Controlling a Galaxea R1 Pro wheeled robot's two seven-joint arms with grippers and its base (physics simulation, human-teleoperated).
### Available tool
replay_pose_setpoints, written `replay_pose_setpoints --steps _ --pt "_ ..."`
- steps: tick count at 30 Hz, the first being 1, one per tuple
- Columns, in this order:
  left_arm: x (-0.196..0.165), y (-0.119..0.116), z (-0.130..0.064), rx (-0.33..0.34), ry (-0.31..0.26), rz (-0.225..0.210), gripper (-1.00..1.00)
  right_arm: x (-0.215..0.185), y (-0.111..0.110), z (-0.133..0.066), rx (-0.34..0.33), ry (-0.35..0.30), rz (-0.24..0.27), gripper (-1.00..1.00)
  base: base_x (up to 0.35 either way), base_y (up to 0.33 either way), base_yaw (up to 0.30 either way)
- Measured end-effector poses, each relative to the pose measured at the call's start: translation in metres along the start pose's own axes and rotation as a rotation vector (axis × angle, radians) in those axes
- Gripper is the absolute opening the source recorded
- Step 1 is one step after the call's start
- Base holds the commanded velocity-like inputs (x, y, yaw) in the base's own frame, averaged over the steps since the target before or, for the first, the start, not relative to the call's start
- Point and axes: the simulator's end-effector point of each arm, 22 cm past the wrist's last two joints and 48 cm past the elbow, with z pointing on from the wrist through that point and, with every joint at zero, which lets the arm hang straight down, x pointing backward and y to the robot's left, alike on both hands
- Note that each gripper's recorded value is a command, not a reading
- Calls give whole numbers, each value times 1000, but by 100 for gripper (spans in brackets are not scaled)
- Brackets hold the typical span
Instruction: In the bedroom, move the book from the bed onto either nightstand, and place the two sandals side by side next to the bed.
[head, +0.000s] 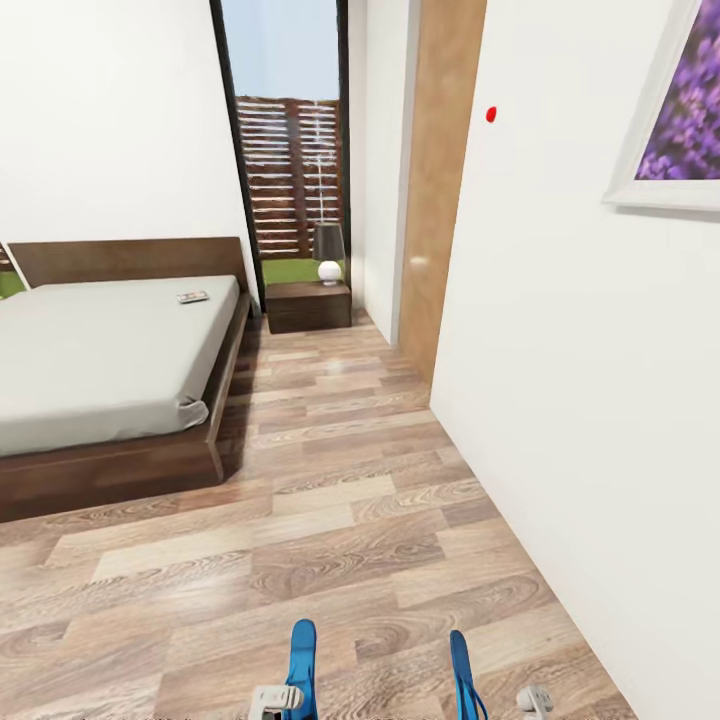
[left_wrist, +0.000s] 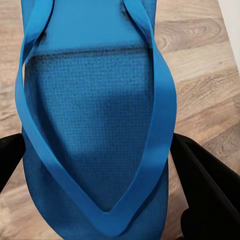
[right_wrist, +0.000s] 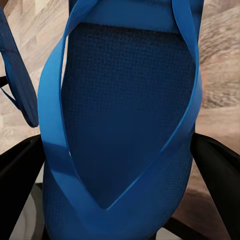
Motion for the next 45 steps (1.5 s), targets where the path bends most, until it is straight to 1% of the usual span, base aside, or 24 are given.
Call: replay_pose_setpoints --steps 10,13,24,33,45 --pt "5 1 1 -1 10 -8 -100 4 -2 2 2 8 9 -100 1 0 0" --pt "5 2 1 -1 10 -8 -100 5 -2 1 2 9 9 -100 155 0 0" --pt "5 1 1 -1 11 -6 -100 5 -2 1 2 11 7 -100 309 0 2" --pt "5 1 1 -2 11 -6 -100 5 -2 1 2 11 7 -100 329 0 165" --pt "5 1 1 -1 11 -5 -100 5 -2 1 2 11 7 -100 329 0 17"
